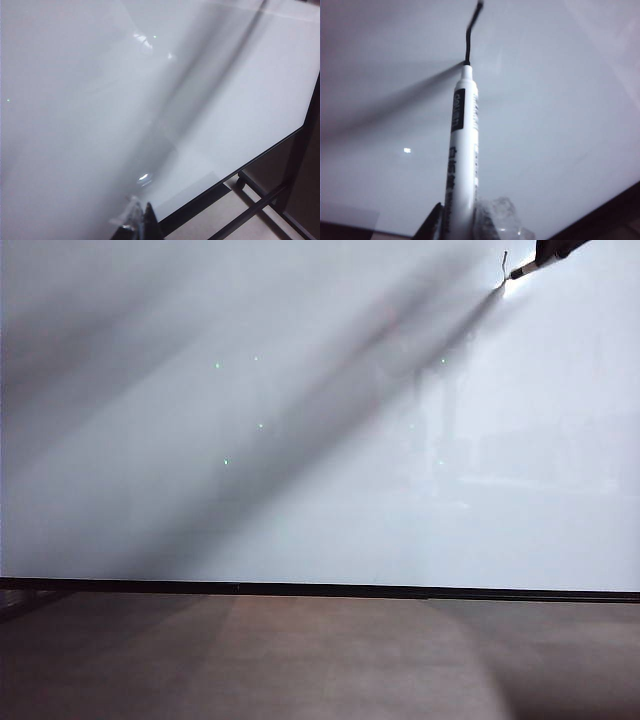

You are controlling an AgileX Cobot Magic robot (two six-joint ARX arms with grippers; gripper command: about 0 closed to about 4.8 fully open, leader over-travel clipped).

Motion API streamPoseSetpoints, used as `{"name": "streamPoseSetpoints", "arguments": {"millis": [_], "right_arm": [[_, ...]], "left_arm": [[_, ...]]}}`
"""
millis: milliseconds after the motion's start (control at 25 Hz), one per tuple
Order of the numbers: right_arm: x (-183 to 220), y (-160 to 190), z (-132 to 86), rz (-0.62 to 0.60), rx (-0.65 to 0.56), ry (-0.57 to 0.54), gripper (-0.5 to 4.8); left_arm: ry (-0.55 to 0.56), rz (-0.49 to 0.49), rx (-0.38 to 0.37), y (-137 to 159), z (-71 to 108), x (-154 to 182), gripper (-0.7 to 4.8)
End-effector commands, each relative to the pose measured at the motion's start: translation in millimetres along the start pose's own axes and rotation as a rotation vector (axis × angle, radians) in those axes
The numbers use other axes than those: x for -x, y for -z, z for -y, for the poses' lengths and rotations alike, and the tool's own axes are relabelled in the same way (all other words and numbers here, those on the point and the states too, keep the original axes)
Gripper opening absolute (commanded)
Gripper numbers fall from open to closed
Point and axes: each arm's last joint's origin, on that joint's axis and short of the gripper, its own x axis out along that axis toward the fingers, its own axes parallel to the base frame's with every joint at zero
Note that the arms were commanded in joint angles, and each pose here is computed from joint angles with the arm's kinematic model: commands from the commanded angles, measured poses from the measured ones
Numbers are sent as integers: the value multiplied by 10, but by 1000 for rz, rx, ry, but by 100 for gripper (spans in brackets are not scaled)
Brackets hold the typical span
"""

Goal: Reach to the right to find the marker pen, pick it up, and write the number 1 on the whiteboard.

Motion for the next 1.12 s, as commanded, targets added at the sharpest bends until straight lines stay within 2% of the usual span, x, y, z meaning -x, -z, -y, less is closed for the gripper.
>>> {"name": "streamPoseSetpoints", "arguments": {"millis": [40, 360, 839, 1118], "right_arm": [[-6, 17, 3, -12, 1, 9, -6], [-31, 39, -5, -25, 3, 6, -6], [-167, 259, -65, -103, 15, -8, -6], [25, 92, -18, 4, 0, 3, -6]], "left_arm": [[-1, 13, 4, -27, -14, 24, -5], [-1, 9, 5, -22, -13, 23, -5], [2, -5, 3, -9, -10, 23, -5], [3, -4, 2, -9, -10, 23, -5]]}}
